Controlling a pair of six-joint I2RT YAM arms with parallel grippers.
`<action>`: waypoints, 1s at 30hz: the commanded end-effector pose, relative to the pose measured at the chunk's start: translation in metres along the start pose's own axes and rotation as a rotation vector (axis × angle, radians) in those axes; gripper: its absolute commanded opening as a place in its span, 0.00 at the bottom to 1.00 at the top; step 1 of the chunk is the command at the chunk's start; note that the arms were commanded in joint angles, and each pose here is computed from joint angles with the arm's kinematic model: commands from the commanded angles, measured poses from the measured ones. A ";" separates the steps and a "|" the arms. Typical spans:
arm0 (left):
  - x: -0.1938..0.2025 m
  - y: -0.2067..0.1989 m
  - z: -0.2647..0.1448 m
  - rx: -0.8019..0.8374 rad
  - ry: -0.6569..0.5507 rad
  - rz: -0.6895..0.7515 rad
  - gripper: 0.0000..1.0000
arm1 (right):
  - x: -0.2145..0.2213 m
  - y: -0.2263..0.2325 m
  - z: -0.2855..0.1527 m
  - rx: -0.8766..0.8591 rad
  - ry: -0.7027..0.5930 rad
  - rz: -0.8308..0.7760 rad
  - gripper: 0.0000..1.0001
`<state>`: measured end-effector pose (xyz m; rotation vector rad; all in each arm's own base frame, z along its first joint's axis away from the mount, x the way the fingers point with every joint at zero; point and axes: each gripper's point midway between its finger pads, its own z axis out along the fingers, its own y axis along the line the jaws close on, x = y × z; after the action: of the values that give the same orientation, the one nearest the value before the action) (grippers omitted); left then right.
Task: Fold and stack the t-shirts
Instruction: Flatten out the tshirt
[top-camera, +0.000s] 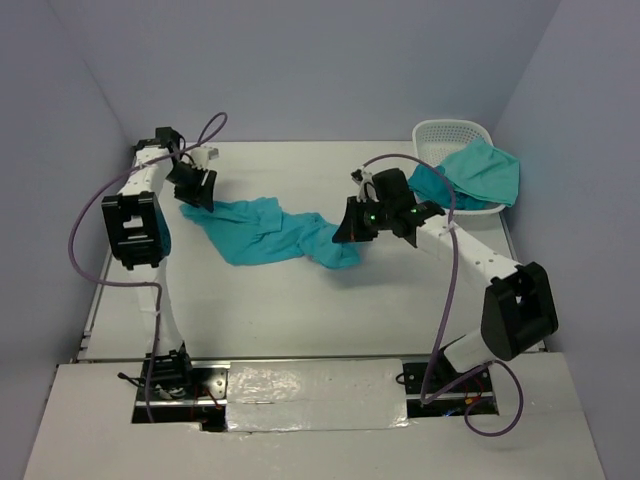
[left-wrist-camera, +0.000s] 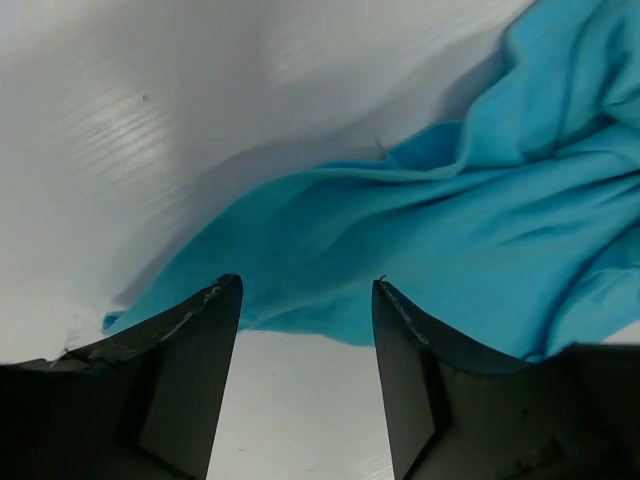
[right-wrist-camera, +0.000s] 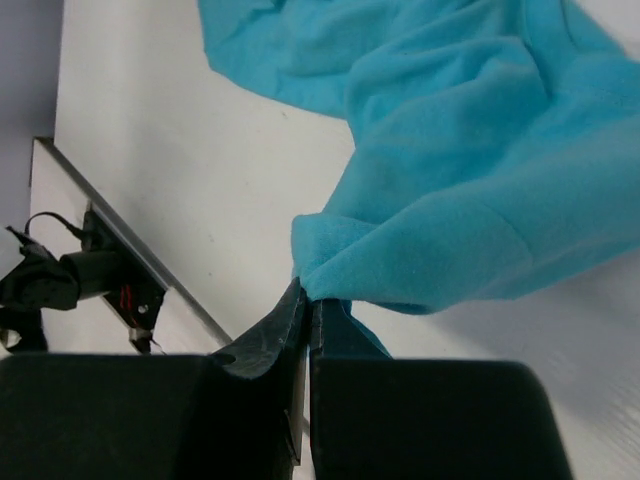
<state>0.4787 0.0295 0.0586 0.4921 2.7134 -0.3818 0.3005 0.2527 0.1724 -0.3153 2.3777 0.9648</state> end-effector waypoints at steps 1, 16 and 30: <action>-0.064 -0.025 -0.067 -0.043 -0.255 0.077 0.67 | -0.008 0.009 0.003 -0.055 -0.049 -0.016 0.00; -0.047 -0.210 0.008 0.041 -0.203 0.571 0.81 | 0.042 -0.021 0.013 -0.043 0.010 0.085 0.00; -0.039 -0.187 0.058 -0.145 -0.095 0.559 0.37 | 0.050 -0.035 0.014 0.000 0.002 0.092 0.00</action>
<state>0.4494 -0.1749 0.0589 1.1477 2.3590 -0.1008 0.2692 0.2384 0.0994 -0.1948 2.4916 1.0148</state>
